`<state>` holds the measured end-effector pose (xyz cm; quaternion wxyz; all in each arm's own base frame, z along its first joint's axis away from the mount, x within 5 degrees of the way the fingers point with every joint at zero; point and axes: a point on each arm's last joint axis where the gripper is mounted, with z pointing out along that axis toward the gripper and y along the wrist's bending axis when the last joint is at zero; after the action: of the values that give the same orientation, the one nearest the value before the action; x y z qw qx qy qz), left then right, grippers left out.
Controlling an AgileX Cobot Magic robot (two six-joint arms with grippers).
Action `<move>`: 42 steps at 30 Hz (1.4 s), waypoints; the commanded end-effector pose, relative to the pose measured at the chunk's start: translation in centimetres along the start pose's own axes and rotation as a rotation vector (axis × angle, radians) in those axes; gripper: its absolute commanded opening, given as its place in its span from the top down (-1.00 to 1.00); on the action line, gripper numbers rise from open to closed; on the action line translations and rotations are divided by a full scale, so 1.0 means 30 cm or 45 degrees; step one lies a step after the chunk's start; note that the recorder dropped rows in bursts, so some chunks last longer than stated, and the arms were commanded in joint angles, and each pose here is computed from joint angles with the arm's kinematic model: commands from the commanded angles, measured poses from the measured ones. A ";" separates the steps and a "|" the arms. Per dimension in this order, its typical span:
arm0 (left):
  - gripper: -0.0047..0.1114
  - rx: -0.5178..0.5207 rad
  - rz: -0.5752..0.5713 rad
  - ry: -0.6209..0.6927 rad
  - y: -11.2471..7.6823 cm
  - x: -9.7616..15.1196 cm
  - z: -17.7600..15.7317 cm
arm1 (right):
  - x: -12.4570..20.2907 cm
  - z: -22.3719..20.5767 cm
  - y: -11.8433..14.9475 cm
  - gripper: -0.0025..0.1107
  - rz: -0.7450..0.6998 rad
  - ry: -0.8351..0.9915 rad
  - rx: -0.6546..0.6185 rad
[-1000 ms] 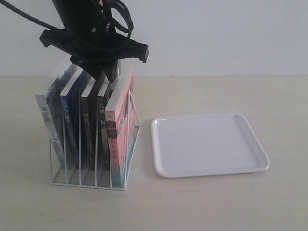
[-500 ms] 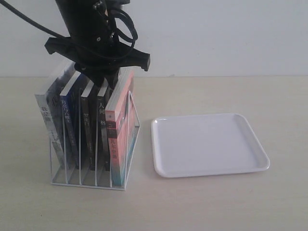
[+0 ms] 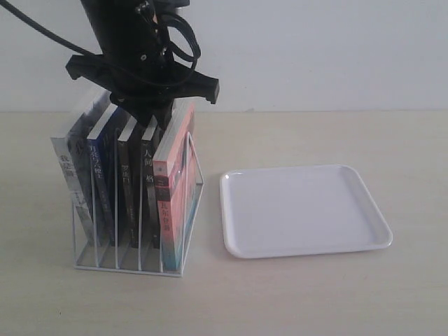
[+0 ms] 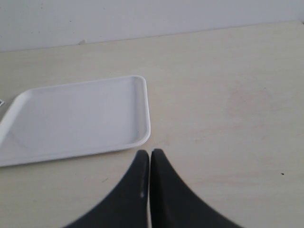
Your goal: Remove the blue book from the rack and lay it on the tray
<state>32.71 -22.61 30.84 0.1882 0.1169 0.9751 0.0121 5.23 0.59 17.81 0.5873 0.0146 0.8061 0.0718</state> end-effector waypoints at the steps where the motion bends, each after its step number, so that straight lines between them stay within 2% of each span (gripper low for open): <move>1: 0.51 0.007 0.000 0.002 0.001 0.000 0.001 | -0.003 -0.001 0.000 0.96 -0.015 -0.016 -0.001; 28: 0.52 -0.003 0.004 0.030 -0.003 0.002 0.022 | -0.003 -0.001 0.000 0.96 -0.015 -0.016 -0.001; 31: 0.61 -0.008 0.007 0.043 -0.004 0.008 0.032 | -0.003 -0.001 0.000 0.96 -0.015 -0.016 -0.001; 35: 0.84 -0.010 0.008 0.048 -0.005 0.007 0.038 | -0.003 -0.001 0.000 0.96 -0.015 -0.016 -0.001; 42: 0.84 -0.016 0.010 0.045 -0.004 0.007 0.038 | -0.003 -0.001 0.000 0.96 -0.015 -0.016 -0.001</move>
<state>32.87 -22.73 30.09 0.1787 0.1181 0.9766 0.0177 5.23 0.59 17.81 0.5873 0.0146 0.8061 0.0718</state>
